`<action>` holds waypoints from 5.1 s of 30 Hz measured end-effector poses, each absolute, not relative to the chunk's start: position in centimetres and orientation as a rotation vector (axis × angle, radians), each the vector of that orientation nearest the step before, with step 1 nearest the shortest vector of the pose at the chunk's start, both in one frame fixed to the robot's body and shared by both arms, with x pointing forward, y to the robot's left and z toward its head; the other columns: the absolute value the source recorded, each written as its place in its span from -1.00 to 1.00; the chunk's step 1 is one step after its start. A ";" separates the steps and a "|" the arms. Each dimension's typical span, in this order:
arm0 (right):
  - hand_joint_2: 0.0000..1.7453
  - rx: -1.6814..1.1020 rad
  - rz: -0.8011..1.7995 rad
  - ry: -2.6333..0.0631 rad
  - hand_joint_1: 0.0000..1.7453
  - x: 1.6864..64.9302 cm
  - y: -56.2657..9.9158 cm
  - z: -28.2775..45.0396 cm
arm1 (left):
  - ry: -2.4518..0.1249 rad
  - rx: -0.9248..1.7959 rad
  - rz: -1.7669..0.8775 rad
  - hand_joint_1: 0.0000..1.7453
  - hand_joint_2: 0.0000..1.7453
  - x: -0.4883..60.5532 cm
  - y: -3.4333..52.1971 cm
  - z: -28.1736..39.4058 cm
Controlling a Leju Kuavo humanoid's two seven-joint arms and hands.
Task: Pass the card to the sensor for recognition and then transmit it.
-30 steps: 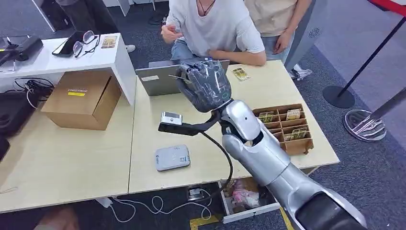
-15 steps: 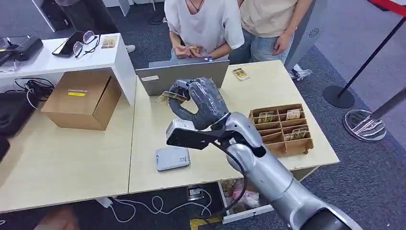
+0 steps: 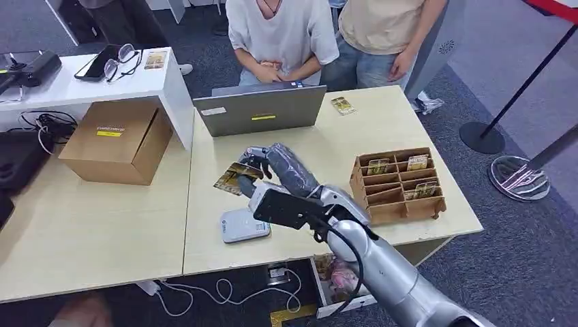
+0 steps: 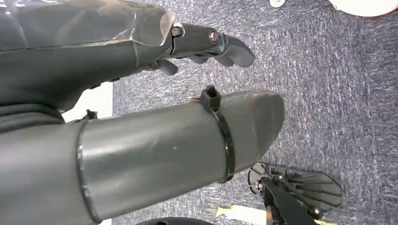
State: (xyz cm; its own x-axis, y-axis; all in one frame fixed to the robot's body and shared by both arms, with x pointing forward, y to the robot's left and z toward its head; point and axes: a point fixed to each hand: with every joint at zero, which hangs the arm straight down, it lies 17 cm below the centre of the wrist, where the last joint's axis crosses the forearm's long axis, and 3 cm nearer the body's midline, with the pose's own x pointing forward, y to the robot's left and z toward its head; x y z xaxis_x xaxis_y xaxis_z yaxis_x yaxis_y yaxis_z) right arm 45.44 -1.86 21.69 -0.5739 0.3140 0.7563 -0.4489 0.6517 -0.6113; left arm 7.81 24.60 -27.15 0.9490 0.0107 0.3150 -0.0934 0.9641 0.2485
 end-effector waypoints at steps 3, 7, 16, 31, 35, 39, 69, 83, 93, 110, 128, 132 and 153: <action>1.00 0.145 1.007 -1.893 1.00 45.3 -1.9 21.0 | -0.317 0.264 0.052 -1.00 -1.00 7.8 24.6 -27.2; 1.00 0.198 0.982 -1.808 1.00 45.4 -1.9 19.5 | -0.306 0.261 0.045 -1.00 -1.00 7.6 24.6 -27.2; 1.00 0.125 0.999 -1.716 1.00 46.4 -2.4 16.8 | -0.298 0.257 0.042 -1.00 -1.00 7.5 24.8 -27.3; 1.00 0.084 1.016 -1.610 1.00 46.6 -3.2 13.2 | -0.291 0.246 0.041 -1.00 -1.00 7.4 25.3 -27.5; 1.00 0.098 1.007 -1.585 1.00 46.3 -3.3 12.4 | -0.291 0.242 0.040 -1.00 -1.00 7.4 25.3 -27.5; 1.00 0.118 0.986 -1.559 1.00 46.0 -3.5 11.5 | -0.291 0.238 0.040 -1.00 -1.00 7.4 25.3 -27.5; 1.00 0.337 0.839 -1.303 1.00 41.2 -3.5 3.9 | -0.358 0.169 0.028 -1.00 -1.00 8.6 24.5 -27.2; 1.00 0.459 0.945 -1.233 1.00 39.3 2.6 3.3 | -0.339 0.203 0.028 -1.00 -1.00 8.3 25.2 -27.3; 1.00 0.380 1.044 -1.263 1.00 39.7 3.9 2.7 | -0.376 0.192 0.023 -1.00 -1.00 8.8 24.9 -27.1; 1.00 0.252 0.961 -1.215 1.00 41.3 -0.5 -0.3 | -0.389 0.159 0.002 -1.00 -1.00 9.2 24.0 -27.0; 1.00 0.076 0.787 -1.223 1.00 48.3 -5.8 1.9 | -0.417 0.144 -0.123 -1.00 -1.00 9.8 23.2 -26.9; 1.00 0.067 0.759 -1.208 1.00 48.6 -6.6 1.5 | -0.423 0.133 -0.147 -1.00 -1.00 10.0 22.7 -26.8; 1.00 0.031 0.696 -1.065 1.00 46.8 -9.7 -3.4 | -0.399 0.124 -0.157 -1.00 -1.00 9.7 22.2 -26.9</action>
State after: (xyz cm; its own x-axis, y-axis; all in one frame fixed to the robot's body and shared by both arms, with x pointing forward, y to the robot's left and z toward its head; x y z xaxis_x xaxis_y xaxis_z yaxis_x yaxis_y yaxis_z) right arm 46.80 -9.73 -3.41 0.2945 0.5084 0.8092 -0.5370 0.7885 -0.2999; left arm 9.69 22.15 -26.90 0.9095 -0.1766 0.3762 0.1280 0.9802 0.1509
